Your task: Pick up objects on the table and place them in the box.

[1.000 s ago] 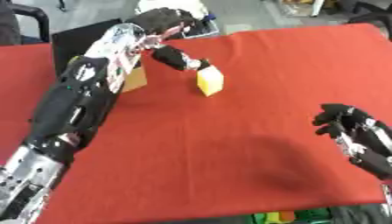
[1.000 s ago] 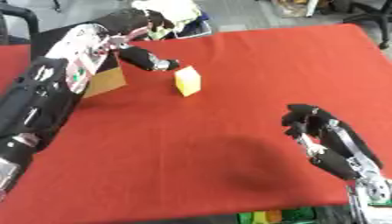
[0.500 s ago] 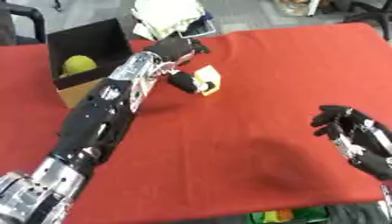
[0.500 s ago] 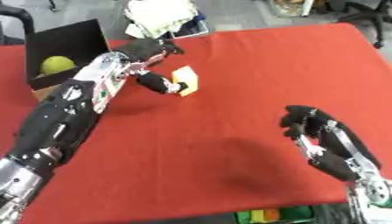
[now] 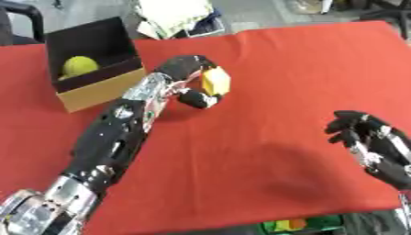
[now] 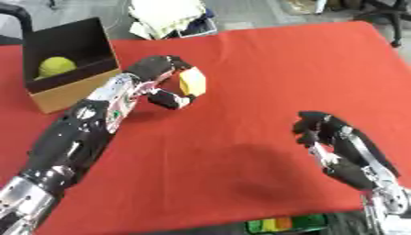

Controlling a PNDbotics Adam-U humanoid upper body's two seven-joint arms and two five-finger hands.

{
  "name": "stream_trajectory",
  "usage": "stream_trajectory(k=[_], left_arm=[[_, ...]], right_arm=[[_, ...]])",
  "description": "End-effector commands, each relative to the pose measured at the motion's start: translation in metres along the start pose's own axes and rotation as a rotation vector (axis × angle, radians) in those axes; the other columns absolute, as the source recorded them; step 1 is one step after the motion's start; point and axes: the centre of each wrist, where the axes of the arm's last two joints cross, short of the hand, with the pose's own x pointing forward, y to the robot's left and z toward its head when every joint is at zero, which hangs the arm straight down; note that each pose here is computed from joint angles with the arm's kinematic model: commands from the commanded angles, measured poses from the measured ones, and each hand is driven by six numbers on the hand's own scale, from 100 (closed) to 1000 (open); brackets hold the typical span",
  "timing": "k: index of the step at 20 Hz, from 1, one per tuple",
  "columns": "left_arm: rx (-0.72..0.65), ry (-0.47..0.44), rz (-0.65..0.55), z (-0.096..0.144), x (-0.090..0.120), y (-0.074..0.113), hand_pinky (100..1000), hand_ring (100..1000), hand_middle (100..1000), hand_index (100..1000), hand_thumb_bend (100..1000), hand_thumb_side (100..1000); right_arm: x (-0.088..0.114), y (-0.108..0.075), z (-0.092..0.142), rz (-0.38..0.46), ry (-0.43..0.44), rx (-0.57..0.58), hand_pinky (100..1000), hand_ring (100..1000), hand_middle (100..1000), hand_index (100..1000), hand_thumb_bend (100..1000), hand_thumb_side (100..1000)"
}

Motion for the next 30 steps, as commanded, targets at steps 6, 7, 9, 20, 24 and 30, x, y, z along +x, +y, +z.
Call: stream_trajectory(k=[6,7,9,20,24,30], left_arm=[[0.101,0.088,0.049,-0.001,-0.001,-0.009,704,709,737,881,187,559],[0.109,0.098,0.056,-0.001,-0.002,-0.010,703,706,735,878,184,567],[0.122,0.114,0.068,-0.001,-0.004,-0.012,703,705,733,875,176,578],[-0.029,0.066,0.131,0.002,-0.007,-0.024,700,656,678,842,116,689],[-0.088,0.040,0.129,0.002,-0.008,-0.022,678,598,625,797,100,644],[-0.137,0.010,0.118,0.002,-0.007,-0.018,611,465,457,656,100,471]], right_arm=[[0.005,-0.002,-0.006,0.011,-0.031,0.011,635,713,657,833,100,470],[0.005,-0.002,-0.006,0.011,-0.032,0.012,635,713,657,833,100,470],[0.006,-0.002,-0.006,0.011,-0.034,0.013,635,713,657,833,100,470],[0.006,-0.002,-0.007,0.011,-0.035,0.013,635,713,657,833,100,470],[0.006,-0.002,-0.007,0.011,-0.034,0.012,635,714,657,833,100,470],[0.006,-0.003,-0.007,0.010,-0.033,0.012,635,714,657,834,100,470]])
